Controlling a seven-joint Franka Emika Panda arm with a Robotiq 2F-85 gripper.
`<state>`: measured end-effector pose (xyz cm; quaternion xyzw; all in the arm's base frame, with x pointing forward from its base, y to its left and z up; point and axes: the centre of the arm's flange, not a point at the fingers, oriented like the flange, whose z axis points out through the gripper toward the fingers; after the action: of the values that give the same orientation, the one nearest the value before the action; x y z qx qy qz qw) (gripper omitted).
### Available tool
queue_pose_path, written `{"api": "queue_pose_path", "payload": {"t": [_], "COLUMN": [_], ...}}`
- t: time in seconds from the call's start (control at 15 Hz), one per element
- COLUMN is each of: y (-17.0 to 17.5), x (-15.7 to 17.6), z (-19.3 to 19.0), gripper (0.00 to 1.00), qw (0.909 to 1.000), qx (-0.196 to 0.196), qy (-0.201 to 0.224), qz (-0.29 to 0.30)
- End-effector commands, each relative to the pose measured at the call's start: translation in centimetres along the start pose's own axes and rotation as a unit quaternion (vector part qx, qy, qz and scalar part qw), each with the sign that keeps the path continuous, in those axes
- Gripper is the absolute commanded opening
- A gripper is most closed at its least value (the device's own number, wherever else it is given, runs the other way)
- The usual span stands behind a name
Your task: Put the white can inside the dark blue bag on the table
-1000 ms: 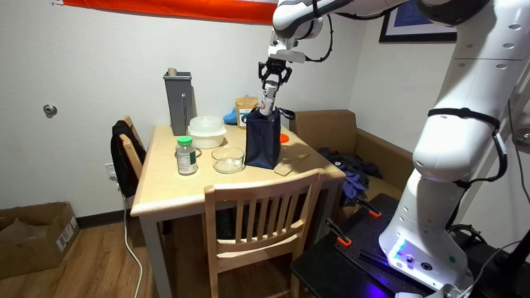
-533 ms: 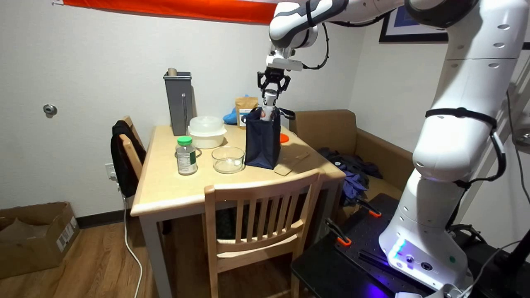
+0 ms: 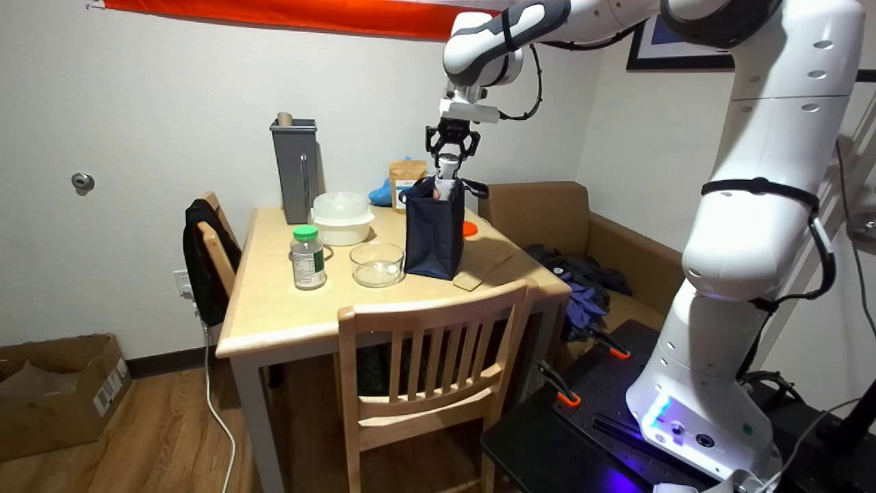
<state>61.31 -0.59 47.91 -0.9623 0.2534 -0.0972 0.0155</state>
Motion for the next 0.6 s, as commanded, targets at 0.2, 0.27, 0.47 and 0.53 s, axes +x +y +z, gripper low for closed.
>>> {"api": "queue_pose_path", "payload": {"t": [0.2,0.27,0.47,0.53], "y": [0.6,0.7,1.1,1.3], "x": [-0.2,0.0,0.5,0.7], "z": [0.9,0.8,0.3,0.2], "gripper": [0.50,0.50,0.52,0.52], "qw": [0.9997,0.9997,0.9997,0.9996], "qx": [-0.012,-0.013,-0.015,-0.016], "qy": [-0.019,-0.019,-0.018,-0.018], "qz": [0.007,0.007,0.010,0.012]}}
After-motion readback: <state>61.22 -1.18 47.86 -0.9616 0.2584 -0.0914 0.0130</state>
